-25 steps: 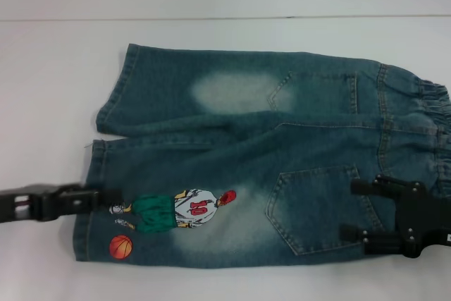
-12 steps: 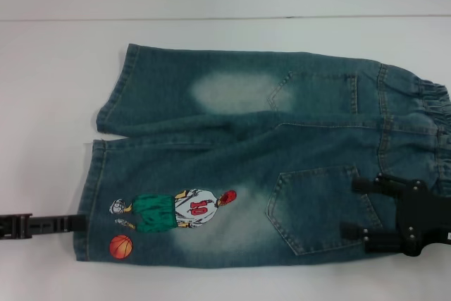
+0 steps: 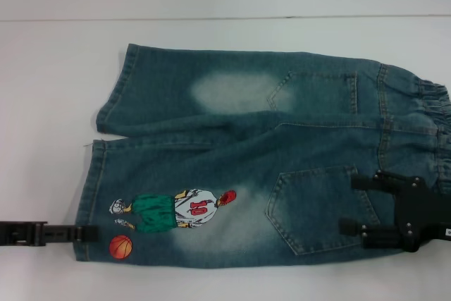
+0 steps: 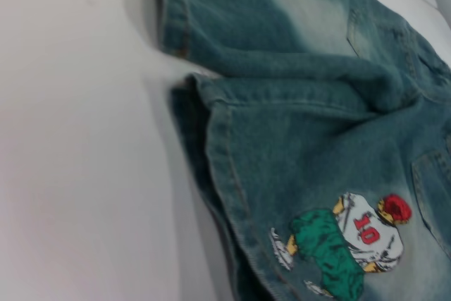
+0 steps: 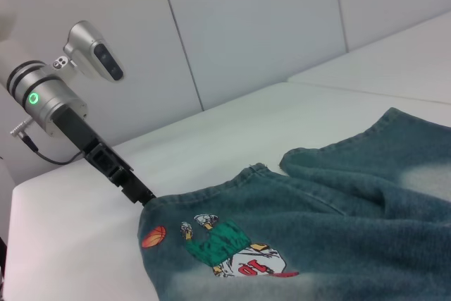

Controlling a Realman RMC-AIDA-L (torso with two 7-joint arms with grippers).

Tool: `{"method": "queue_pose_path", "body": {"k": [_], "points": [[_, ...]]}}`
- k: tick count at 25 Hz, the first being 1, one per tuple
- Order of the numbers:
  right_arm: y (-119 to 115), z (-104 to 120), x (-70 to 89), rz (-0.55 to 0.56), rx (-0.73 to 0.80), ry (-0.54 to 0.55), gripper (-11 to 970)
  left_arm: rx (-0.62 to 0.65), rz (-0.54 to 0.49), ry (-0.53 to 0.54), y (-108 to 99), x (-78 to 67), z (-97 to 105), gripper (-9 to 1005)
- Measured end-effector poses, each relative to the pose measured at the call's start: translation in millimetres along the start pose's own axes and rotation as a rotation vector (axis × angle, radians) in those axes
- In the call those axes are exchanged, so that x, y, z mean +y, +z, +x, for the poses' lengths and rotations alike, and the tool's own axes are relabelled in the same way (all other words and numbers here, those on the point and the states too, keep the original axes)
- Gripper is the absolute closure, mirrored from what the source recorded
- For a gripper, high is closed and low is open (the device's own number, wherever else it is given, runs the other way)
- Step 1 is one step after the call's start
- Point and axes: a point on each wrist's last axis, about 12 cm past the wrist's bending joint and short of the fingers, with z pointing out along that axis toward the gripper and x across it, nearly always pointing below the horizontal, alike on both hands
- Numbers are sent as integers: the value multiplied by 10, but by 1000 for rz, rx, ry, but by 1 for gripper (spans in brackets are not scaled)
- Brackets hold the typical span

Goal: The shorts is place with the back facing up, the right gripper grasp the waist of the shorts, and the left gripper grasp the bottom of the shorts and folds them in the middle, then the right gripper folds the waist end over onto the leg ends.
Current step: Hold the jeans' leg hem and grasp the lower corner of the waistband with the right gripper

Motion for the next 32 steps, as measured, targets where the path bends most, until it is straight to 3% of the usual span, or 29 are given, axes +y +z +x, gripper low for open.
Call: {"method": "queue_pose_path", "body": {"k": [6, 25, 30, 32], "points": [[10, 8, -12, 9, 7, 0, 15, 40, 3, 28, 130, -39, -35, 134], [12, 11, -34, 26, 11, 2, 16, 24, 28, 68, 219, -109, -87, 204], [12, 11, -34, 26, 11, 4, 16, 34, 33, 75, 233, -124, -106, 353], [15, 6, -37, 26, 10, 3, 16, 31, 38, 77, 223, -130, -112, 516]]}}
